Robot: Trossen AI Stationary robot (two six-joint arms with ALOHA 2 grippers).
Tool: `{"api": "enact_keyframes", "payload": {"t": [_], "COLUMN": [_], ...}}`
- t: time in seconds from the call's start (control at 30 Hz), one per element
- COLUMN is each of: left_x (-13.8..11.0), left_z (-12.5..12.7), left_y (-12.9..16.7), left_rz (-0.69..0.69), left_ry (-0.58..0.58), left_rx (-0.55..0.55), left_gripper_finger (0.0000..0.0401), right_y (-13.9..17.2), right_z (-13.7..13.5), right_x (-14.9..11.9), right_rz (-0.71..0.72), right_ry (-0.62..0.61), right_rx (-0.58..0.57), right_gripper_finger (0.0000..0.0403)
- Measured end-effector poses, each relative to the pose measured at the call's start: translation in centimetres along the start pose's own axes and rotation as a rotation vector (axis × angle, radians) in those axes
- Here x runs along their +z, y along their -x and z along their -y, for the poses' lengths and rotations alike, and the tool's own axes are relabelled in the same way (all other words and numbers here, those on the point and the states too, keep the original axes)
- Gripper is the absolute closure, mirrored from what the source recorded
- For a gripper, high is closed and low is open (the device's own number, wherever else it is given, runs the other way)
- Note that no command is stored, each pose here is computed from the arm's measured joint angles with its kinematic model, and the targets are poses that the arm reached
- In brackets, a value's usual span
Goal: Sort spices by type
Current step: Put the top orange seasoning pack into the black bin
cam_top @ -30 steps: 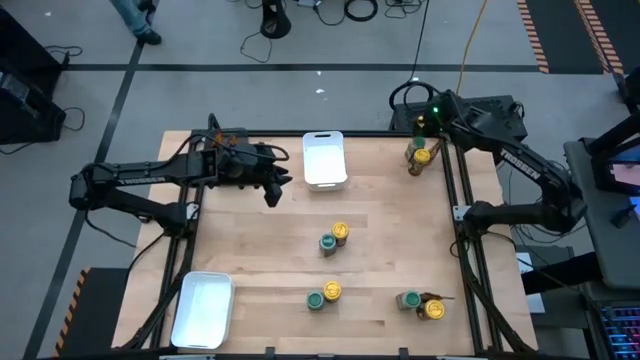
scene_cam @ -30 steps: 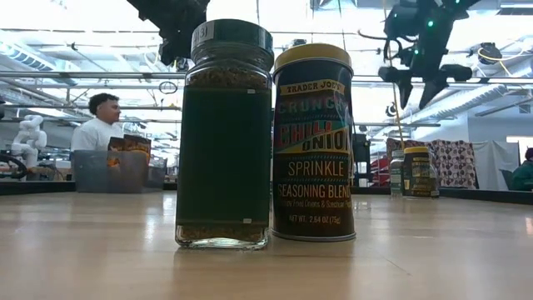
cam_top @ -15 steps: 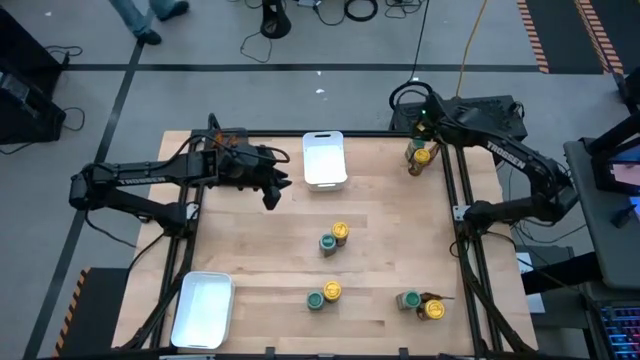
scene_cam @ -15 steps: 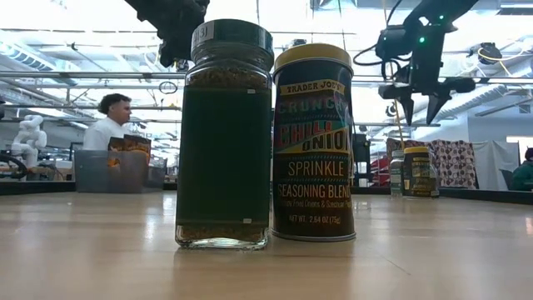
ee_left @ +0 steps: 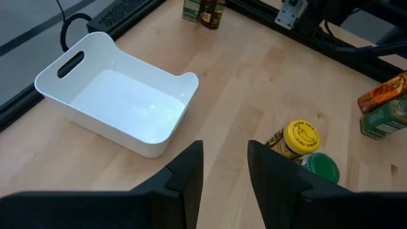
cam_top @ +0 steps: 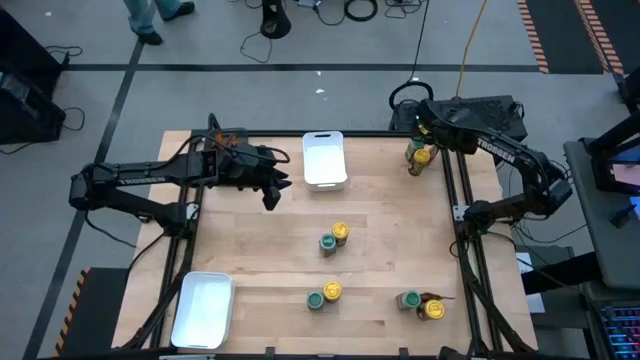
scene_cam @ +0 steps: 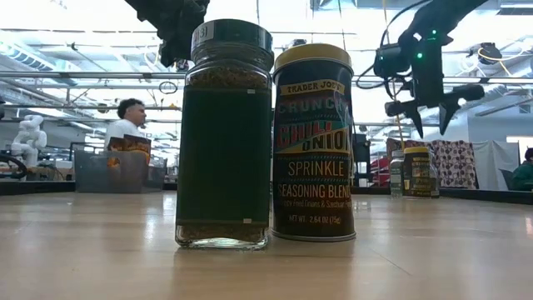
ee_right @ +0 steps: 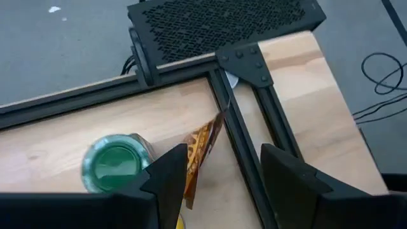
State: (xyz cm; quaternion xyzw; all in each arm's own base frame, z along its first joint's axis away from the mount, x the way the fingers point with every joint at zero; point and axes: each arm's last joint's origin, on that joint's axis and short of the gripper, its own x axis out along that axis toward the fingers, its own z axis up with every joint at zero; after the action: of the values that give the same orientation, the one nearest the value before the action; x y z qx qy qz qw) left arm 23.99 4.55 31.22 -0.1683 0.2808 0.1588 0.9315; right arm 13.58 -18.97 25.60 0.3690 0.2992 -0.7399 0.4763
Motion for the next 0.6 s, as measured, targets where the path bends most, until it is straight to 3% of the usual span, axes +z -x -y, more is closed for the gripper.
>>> {"api": "enact_keyframes", "payload": {"t": [0.6], "left_x": [0.0], "left_z": [0.0], "left_y": [0.0], "left_rz": [0.002], "left_ry": [-0.009], "left_rx": [0.0], "left_gripper_finger": [0.0273], "right_y": [-4.8], "right_z": [-0.2], "right_x": [-3.4], "right_rz": [0.019], "right_ry": [-0.201], "right_rx": [0.076], "right_gripper_finger": [0.0222]}}
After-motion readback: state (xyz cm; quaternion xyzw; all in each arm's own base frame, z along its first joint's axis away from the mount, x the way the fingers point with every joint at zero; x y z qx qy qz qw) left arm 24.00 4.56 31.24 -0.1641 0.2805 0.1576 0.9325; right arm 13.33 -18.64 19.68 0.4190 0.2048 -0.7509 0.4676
